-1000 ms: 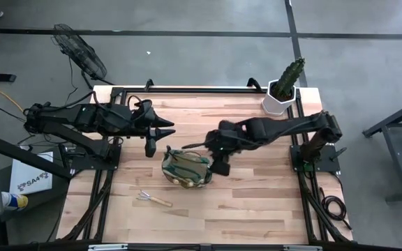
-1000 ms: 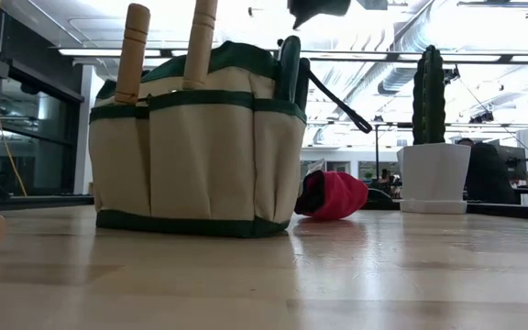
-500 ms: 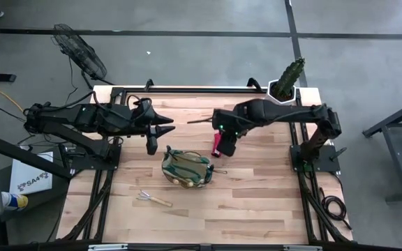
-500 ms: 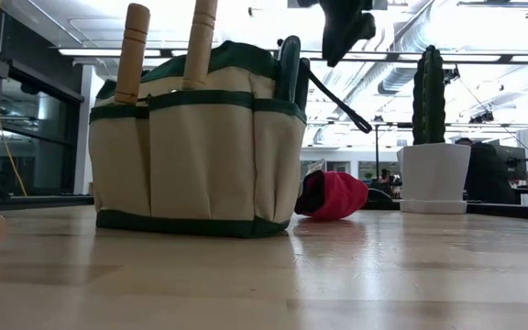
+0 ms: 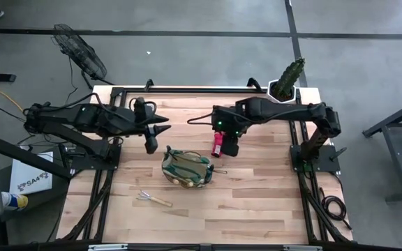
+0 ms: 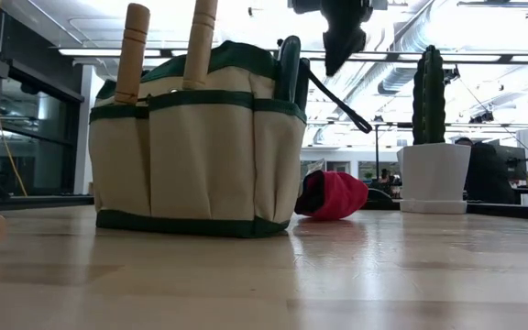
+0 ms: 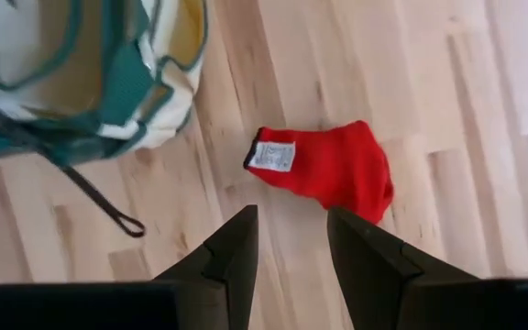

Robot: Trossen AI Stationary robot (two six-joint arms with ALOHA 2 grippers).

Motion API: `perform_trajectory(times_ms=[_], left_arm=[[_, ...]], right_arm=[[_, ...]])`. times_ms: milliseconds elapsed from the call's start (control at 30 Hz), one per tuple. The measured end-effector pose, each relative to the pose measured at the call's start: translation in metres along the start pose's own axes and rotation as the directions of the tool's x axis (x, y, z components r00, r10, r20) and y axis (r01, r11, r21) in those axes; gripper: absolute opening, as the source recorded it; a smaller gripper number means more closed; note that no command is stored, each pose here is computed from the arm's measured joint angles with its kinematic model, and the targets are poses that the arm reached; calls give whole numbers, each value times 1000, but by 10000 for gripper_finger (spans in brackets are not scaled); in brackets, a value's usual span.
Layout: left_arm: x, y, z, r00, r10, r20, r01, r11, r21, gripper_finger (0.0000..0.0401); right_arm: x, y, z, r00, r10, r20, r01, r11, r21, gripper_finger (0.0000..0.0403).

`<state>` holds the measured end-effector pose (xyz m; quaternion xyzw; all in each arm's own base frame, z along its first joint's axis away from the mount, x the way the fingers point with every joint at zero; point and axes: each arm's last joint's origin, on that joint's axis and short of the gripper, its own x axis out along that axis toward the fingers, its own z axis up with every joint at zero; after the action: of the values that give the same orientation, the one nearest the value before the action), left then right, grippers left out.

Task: Pick & Place Garden tools in Gardening bag
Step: Put the red gloves into the gardening bag

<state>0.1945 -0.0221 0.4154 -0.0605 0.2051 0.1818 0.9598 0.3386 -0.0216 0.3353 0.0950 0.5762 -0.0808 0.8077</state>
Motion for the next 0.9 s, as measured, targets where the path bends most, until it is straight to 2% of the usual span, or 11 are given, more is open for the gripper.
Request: perform_trajectory(times_ms=[300,500,600,733,833,900], left_arm=[[-14,9,-2,1000,12,1,-12,995,102,111],[-31,20,-6,1000,23,13,-24,994,110,111],[-37,25,-12,999,27,22,-29,994,106,111],[-39,30,-23,999,27,23,-29,995,96,111],[-39,32,-31,1000,1,31,-4,996,86,111],[-39,32,-35,999,-23,32,20,997,78,111]], right_arm=[[49,-18,-15,994,48,-98,-50,998,-28,125],[59,-21,-17,995,47,-82,-61,982,-179,125],[63,-22,-17,998,-1,-69,-22,943,-333,125],[70,-24,-19,998,-38,-59,1,852,-524,125],[78,-26,-20,998,-47,-46,13,825,-565,125],[83,-28,-23,998,-41,-47,7,826,-564,130]])
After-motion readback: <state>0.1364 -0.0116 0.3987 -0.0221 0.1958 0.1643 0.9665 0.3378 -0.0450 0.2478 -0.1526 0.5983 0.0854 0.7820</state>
